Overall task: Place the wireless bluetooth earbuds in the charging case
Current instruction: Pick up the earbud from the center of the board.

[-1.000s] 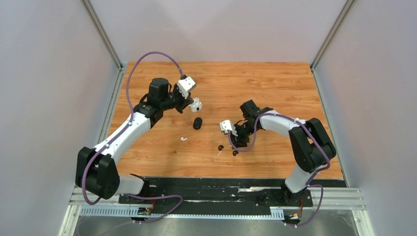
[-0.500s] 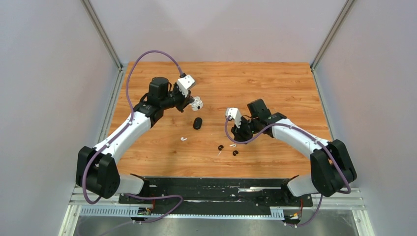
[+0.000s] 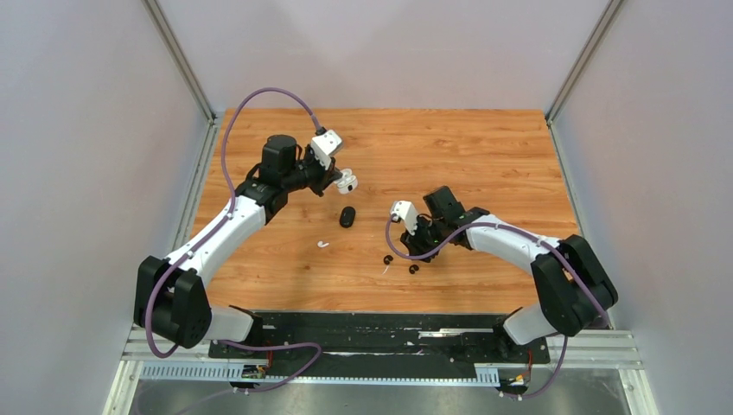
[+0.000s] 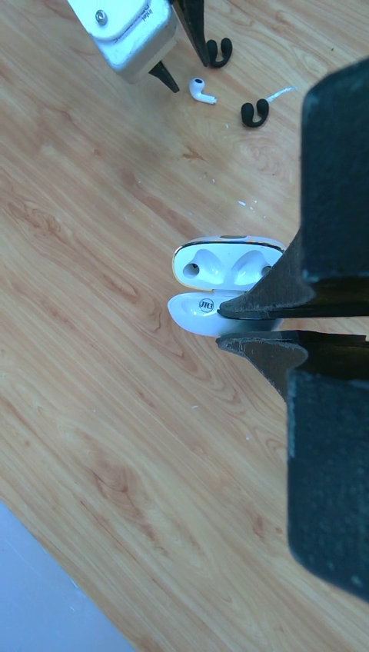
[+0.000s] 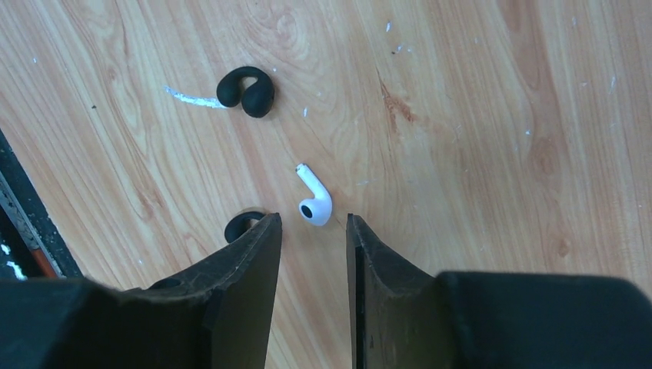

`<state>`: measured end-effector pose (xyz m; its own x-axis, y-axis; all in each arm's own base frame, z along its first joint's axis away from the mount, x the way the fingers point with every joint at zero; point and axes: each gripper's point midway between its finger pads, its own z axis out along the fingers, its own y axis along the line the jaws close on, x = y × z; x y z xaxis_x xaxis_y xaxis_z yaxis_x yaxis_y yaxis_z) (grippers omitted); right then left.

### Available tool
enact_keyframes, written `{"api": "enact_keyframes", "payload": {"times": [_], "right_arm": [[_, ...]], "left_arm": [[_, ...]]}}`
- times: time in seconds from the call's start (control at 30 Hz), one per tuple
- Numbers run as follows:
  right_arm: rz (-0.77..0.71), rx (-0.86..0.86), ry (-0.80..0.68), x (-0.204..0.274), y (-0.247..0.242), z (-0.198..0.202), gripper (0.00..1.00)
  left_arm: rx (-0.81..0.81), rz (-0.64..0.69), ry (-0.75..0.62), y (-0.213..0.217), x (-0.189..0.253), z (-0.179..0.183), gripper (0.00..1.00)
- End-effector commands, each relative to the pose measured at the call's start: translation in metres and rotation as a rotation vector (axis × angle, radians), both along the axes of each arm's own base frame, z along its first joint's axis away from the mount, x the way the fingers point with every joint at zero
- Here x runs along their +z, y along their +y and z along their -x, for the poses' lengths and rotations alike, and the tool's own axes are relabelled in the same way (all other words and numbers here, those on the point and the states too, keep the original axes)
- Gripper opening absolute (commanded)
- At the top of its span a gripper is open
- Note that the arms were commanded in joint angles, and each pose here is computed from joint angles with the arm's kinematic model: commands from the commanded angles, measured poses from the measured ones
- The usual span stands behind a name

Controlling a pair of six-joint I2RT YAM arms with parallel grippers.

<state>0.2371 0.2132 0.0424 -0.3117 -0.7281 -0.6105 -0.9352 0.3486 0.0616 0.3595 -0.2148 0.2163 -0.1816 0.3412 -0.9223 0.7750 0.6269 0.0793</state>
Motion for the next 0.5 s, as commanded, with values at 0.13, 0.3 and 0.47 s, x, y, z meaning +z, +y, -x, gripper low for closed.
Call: {"api": "enact_keyframes", "payload": {"times": [0.13,0.3,0.47], "right_arm": [[-0.028,-0.035,-0.009,0.0,0.014,-0.009,0.38],[-0.003,-0.044,-0.005,-0.008,0.01,-0.009,0.38],[0.021,-0.065,-0.021,-0.015,0.006,-0.013,0.37]], "left_arm": [[0.023,0.045,-0.06,-0.001,0.022,-0.007,0.0],[0.023,0.043,-0.059,-0.001,0.019,-0.008,0.0],[0.027,0.047,-0.058,-0.002,0.018,-0.011,0.0]]}}
